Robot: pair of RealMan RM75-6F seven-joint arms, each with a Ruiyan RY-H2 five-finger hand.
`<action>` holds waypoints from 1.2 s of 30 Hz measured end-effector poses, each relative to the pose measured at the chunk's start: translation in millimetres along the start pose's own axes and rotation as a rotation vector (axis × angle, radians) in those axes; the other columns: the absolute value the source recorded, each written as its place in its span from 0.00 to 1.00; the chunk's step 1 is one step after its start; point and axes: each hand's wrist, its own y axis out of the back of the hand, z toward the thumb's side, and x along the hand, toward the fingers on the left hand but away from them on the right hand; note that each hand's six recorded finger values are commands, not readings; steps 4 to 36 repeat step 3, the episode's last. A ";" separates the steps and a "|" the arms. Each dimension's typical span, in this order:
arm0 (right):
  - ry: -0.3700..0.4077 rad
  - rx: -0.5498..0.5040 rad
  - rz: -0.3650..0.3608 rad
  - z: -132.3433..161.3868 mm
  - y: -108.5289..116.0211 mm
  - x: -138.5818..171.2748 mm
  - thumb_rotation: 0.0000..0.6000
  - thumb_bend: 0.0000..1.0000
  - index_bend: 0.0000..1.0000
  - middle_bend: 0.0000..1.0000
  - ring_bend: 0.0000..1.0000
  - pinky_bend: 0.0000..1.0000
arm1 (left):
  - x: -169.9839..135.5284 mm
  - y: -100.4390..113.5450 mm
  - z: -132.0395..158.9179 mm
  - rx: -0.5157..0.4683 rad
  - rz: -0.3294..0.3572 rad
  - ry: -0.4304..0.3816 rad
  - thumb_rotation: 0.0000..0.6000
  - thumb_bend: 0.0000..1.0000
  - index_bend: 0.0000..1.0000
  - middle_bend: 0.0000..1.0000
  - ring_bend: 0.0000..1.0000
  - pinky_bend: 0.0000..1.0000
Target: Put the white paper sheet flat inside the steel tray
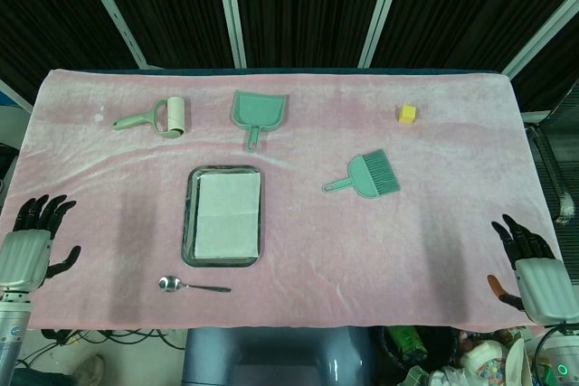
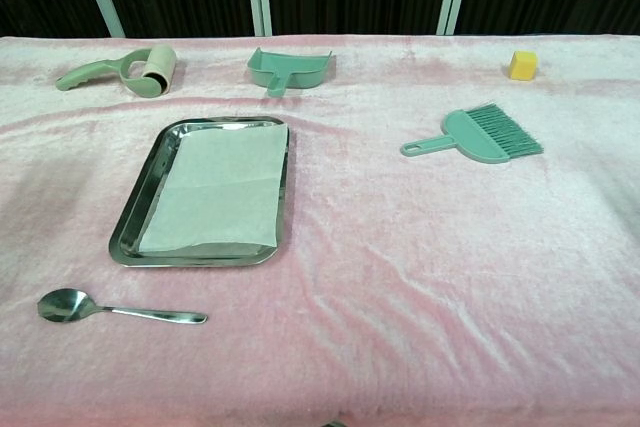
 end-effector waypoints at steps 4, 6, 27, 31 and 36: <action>0.008 -0.021 -0.023 1.6 0.3 0.9 1.00 0.25 0.00 0.00 0.09 0.15 | -0.8 2.7 -4.5 -0.016 0.014 0.016 1.00 0.30 0.15 0.09 0.00 0.01; 0.008 -0.021 -0.023 1.6 0.3 0.9 1.00 0.25 0.00 0.00 0.09 0.15 | -0.8 2.7 -4.5 -0.016 0.014 0.016 1.00 0.30 0.15 0.09 0.00 0.01; 0.008 -0.021 -0.023 1.6 0.3 0.9 1.00 0.25 0.00 0.00 0.09 0.15 | -0.8 2.7 -4.5 -0.016 0.014 0.016 1.00 0.30 0.15 0.09 0.00 0.01; 0.008 -0.021 -0.023 1.6 0.3 0.9 1.00 0.25 0.00 0.00 0.09 0.15 | -0.8 2.7 -4.5 -0.016 0.014 0.016 1.00 0.30 0.15 0.09 0.00 0.01; 0.008 -0.021 -0.023 1.6 0.3 0.9 1.00 0.25 0.00 0.00 0.09 0.15 | -0.8 2.7 -4.5 -0.016 0.014 0.016 1.00 0.30 0.15 0.09 0.00 0.01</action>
